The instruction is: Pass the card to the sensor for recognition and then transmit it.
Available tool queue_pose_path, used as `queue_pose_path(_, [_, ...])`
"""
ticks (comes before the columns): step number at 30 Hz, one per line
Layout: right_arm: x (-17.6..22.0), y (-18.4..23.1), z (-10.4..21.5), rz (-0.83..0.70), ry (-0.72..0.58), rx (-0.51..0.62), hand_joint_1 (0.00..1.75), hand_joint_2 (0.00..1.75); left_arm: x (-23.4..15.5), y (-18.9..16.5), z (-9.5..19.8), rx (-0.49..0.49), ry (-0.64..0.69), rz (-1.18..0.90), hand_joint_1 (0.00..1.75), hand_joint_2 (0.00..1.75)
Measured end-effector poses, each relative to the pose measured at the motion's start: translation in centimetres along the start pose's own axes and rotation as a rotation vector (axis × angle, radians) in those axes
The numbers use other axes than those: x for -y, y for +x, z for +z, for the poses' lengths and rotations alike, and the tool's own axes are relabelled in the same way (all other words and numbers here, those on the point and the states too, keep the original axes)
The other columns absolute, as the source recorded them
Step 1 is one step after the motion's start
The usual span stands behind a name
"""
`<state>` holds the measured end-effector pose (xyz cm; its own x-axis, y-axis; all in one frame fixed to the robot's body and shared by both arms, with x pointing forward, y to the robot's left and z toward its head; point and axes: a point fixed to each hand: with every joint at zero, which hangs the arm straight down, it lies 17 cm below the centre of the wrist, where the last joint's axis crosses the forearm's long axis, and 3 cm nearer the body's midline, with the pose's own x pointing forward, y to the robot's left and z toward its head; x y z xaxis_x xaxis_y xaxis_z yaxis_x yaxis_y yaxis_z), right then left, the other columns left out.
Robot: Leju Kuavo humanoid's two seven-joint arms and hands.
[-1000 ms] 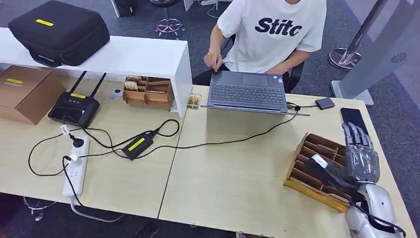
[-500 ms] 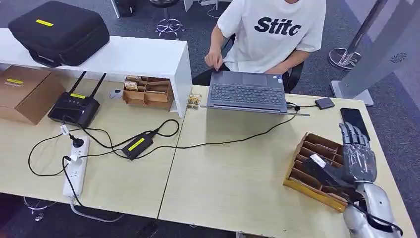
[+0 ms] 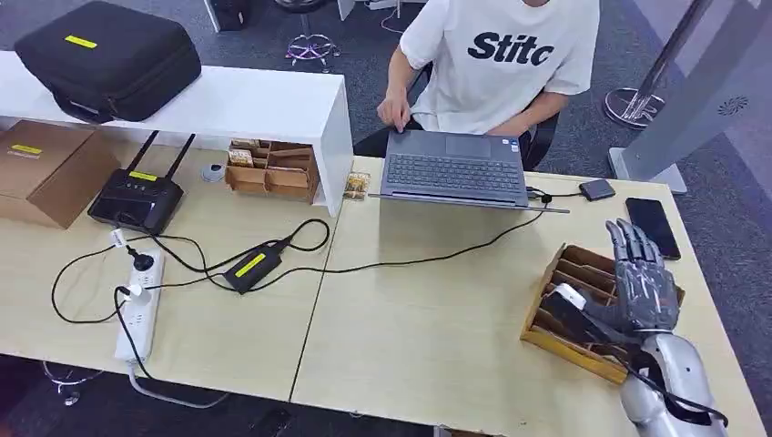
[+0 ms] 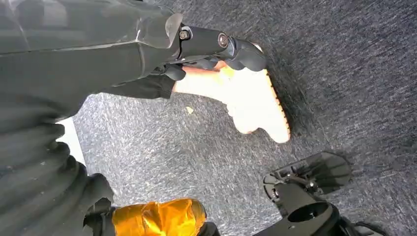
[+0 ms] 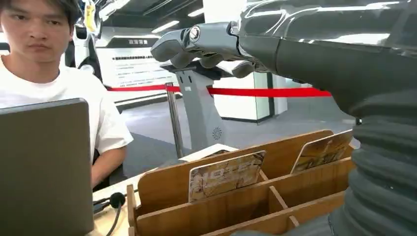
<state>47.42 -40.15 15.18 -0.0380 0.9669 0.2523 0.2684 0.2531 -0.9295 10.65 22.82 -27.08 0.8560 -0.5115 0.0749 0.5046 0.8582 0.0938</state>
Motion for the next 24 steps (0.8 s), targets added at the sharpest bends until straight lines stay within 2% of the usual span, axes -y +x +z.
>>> queue_pose_path(14, [-0.1,0.3,-0.1,0.000,0.008,0.006,0.00,1.75,0.0,0.0,0.0,0.001,0.001,-0.002,0.00,1.75])
queue_pose_path(24, [-0.5,-0.5,-2.1,0.025,0.025,-0.020,0.00,1.75,0.2,0.1,0.0,0.003,-0.006,-0.017,0.00,1.75])
